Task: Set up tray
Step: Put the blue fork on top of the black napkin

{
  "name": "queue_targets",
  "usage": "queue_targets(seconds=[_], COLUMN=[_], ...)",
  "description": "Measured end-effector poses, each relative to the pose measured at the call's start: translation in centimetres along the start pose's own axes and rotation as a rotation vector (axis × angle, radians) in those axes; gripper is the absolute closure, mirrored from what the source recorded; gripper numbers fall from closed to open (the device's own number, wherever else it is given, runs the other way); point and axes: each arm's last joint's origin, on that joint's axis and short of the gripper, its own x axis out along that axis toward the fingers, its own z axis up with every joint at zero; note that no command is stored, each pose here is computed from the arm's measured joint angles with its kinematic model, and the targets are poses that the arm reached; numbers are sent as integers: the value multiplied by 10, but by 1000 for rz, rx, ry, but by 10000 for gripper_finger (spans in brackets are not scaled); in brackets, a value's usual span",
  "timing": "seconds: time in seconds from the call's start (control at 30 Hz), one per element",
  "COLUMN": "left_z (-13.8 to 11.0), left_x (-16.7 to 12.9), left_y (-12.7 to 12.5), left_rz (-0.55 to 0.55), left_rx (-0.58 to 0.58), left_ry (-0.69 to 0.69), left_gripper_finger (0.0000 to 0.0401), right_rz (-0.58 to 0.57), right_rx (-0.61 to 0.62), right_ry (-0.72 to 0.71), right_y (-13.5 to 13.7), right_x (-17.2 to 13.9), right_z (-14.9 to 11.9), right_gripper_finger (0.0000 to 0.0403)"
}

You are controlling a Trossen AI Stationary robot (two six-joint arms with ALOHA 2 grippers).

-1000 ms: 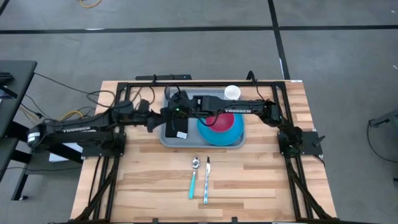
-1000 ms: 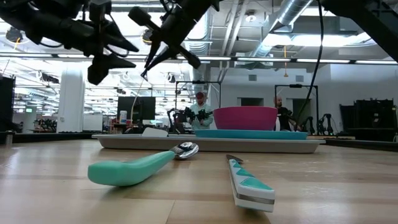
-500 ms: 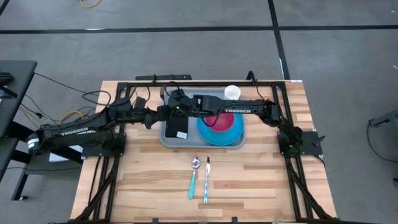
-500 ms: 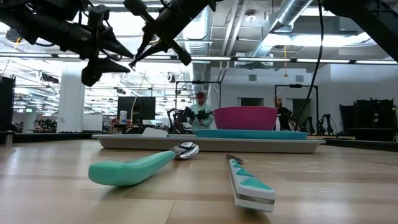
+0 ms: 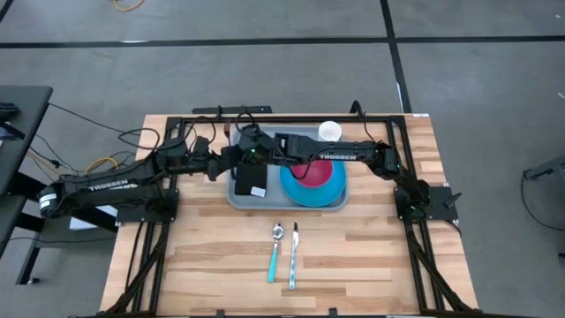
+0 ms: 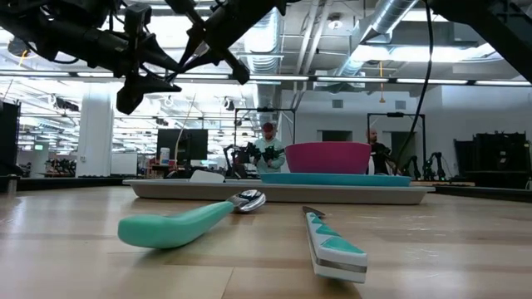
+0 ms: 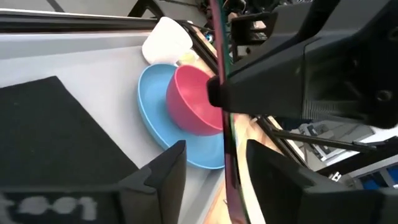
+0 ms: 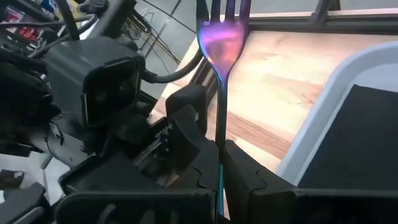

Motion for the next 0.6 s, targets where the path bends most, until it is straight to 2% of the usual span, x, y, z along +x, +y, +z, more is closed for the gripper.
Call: queue_targets(seconds=[0.1, 0.27, 0.6], left_z=[0, 1, 1], left_x=[0, 0, 0], left_y=[0, 0, 1], left_rz=[0, 9, 37], left_rx=[0, -3, -4], left_ry=[-1, -14, -31], left_gripper_finger=[292, 385, 400], right_rz=[-1, -5, -10], right_rx=[0, -1, 3], right_ry=[1, -2, -5], right_y=[0, -1, -3], right_x=[0, 0, 1], right_z=[0, 0, 3], right_gripper_finger=[403, 403, 399])
